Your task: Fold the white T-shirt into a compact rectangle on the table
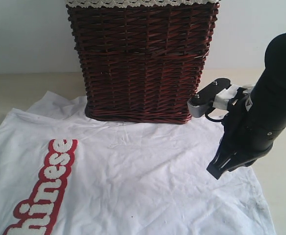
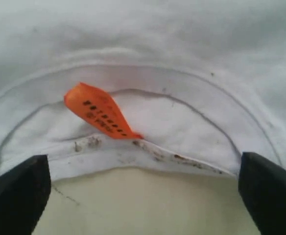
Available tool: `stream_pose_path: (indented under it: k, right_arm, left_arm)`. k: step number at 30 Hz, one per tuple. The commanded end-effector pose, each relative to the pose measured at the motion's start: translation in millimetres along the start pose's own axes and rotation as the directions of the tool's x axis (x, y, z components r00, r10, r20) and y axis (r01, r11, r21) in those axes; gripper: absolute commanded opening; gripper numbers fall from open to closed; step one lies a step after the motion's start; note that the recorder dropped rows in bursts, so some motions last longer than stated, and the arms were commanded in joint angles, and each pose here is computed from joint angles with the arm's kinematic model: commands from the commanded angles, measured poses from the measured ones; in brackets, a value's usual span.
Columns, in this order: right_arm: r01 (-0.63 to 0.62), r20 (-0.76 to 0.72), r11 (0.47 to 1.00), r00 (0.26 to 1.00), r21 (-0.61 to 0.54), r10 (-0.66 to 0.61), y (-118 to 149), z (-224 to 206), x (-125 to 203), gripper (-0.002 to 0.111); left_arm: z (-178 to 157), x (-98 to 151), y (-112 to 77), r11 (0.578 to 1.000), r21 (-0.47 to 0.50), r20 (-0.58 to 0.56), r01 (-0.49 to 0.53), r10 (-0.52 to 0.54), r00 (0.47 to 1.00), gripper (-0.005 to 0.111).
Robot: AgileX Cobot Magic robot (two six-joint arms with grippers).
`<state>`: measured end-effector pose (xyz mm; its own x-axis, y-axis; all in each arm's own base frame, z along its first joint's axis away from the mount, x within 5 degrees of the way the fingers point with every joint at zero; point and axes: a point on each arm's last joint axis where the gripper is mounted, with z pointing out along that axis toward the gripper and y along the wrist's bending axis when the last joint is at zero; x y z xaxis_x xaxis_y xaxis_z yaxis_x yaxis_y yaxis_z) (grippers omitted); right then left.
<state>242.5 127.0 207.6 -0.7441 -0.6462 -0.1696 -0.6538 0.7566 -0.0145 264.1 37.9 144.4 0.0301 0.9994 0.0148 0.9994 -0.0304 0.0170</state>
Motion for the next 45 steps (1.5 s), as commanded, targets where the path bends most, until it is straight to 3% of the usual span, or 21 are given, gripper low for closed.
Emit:
stream_pose_path:
  k: [1,20,29,39,45]
  right_arm:
    - [0.002,0.015,1.0,1.0,0.003,-0.002,-1,-2,-3,0.007]
    - [0.002,0.011,1.0,1.0,0.002,-0.002,-1,-2,-3,0.007]
    - [0.002,0.011,1.0,1.0,0.002,-0.002,-1,-2,-3,0.007]
    - [0.002,0.011,1.0,1.0,0.002,-0.002,-1,-2,-3,0.007]
    - [0.002,0.011,1.0,1.0,0.002,-0.002,-1,-2,-3,0.007]
  left_arm:
    - [11,-3,0.4,0.999,0.03,0.038,0.026,-0.027,0.999,0.105]
    - [26,0,-0.4,0.995,0.099,0.012,0.01,-0.012,1.0,0.105]
    - [32,3,7.4,0.999,0.031,-0.01,-0.014,0.014,1.0,0.105]
    - [2,3,10.6,1.0,-0.014,-0.015,-0.013,0.013,1.0,0.105]
    - [5,0,11.2,0.999,0.03,0.032,-0.03,0.029,0.999,0.105]
